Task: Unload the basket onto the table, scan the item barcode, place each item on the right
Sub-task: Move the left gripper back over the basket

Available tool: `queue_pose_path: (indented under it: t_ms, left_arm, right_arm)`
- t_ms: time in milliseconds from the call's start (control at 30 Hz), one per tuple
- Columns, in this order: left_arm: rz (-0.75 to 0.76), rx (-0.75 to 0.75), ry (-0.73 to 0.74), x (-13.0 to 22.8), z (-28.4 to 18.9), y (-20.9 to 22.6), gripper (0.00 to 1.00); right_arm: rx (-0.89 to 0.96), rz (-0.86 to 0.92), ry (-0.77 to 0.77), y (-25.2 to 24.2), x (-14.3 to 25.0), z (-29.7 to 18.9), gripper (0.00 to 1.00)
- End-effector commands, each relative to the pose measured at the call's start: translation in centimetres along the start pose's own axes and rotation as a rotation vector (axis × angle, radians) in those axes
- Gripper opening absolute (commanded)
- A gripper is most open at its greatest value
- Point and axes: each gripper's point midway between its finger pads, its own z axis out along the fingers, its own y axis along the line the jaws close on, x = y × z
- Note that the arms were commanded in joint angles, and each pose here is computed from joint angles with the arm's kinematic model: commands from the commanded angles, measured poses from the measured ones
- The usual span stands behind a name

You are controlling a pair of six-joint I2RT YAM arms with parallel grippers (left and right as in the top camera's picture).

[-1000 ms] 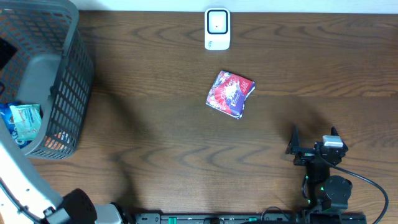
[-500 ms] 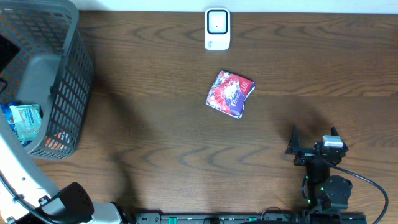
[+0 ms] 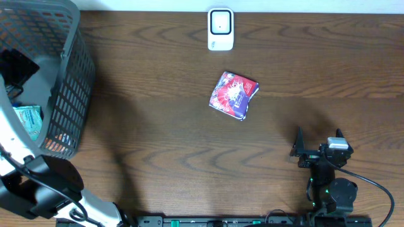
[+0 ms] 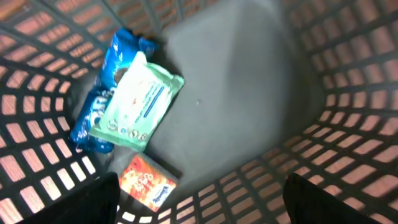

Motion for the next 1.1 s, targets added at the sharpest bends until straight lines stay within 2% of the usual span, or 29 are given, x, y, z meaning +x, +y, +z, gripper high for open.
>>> queue_pose_path:
  t_ms: [0, 200, 333, 500, 633, 933, 1067]
  left_arm:
    - [0.012, -0.023, 0.012, 0.4, -0.4, 0.6, 0.84]
    - [0.021, -0.064, 0.117, 3.0, 0.8, 1.5, 0.84]
    - [-0.013, -0.096, 0.164, 4.5, 3.3, 2.0, 0.84]
    - [-0.124, -0.241, 0.137, 5.7, 7.1, 4.5, 0.84]
    - [-0.167, -0.249, 0.144, 6.9, 9.1, 4.7, 0.84]
    - [-0.162, -0.277, 0.226, 10.7, 12.2, 4.2, 0.83]
    - [-0.225, -0.31, 0.255, 12.3, 12.9, 4.4, 0.75]
  right_arm:
    - [-0.01, 0.017, 0.002, 0.2, 0.1, 0.0, 0.99]
    - [-0.01, 0.017, 0.002, 0.2, 0.1, 0.0, 0.99]
    - [-0.01, 0.017, 0.002, 0.2, 0.1, 0.0, 0.99]
    - [-0.01, 0.017, 0.002, 0.2, 0.1, 0.0, 0.99]
    - [-0.01, 0.017, 0.002, 0.2, 0.1, 0.0, 0.99]
    - [-0.01, 0.017, 0.002, 0.2, 0.1, 0.0, 0.99]
    - [-0.01, 0.017, 0.002, 0.2, 0.1, 0.0, 0.99]
